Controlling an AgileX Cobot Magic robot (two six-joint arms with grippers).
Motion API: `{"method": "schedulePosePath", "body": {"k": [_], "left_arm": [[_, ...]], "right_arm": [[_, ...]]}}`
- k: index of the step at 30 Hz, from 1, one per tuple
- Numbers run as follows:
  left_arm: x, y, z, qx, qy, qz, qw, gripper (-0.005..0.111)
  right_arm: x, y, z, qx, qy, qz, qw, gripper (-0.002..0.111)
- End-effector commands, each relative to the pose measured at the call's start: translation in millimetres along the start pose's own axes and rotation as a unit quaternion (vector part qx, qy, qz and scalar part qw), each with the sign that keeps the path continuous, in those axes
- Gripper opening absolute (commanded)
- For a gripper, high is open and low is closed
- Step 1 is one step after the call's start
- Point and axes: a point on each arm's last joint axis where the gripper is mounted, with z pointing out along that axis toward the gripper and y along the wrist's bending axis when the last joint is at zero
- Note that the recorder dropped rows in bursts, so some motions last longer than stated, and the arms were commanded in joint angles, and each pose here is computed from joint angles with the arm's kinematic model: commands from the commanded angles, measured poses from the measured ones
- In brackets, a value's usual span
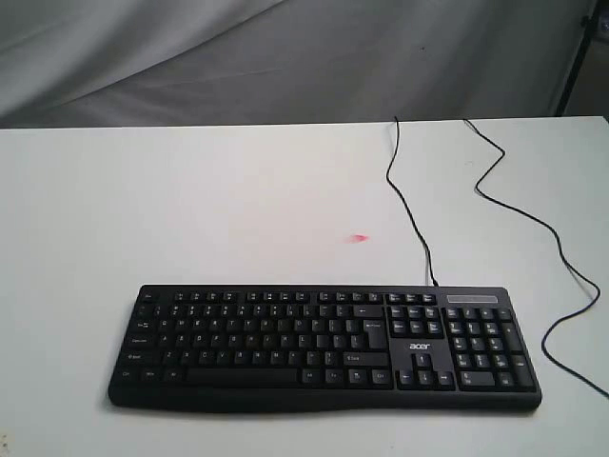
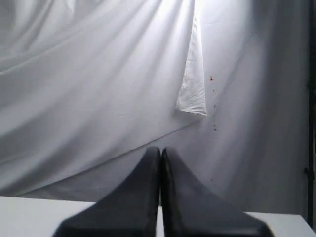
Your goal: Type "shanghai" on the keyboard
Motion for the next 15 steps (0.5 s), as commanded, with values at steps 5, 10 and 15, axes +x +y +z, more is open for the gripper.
{"method": "schedulePosePath", "body": {"k": [5, 10, 15], "left_arm": [[2, -0.4, 1, 0.002, 0.003, -0.001, 1.0, 0.001], [2, -0.4, 1, 0.002, 0.003, -0.001, 1.0, 0.001], [2, -0.4, 1, 0.002, 0.003, -0.001, 1.0, 0.001]], "right_arm": [[-31, -1, -7, 0.01, -0.18, -0.013, 0.983, 0.0], [-38, -2, -9, 0.009, -0.218, 0.007, 0.976, 0.0], [-46, -2, -14, -0.035, -0.266, 0.171, 0.948, 0.0]]}}
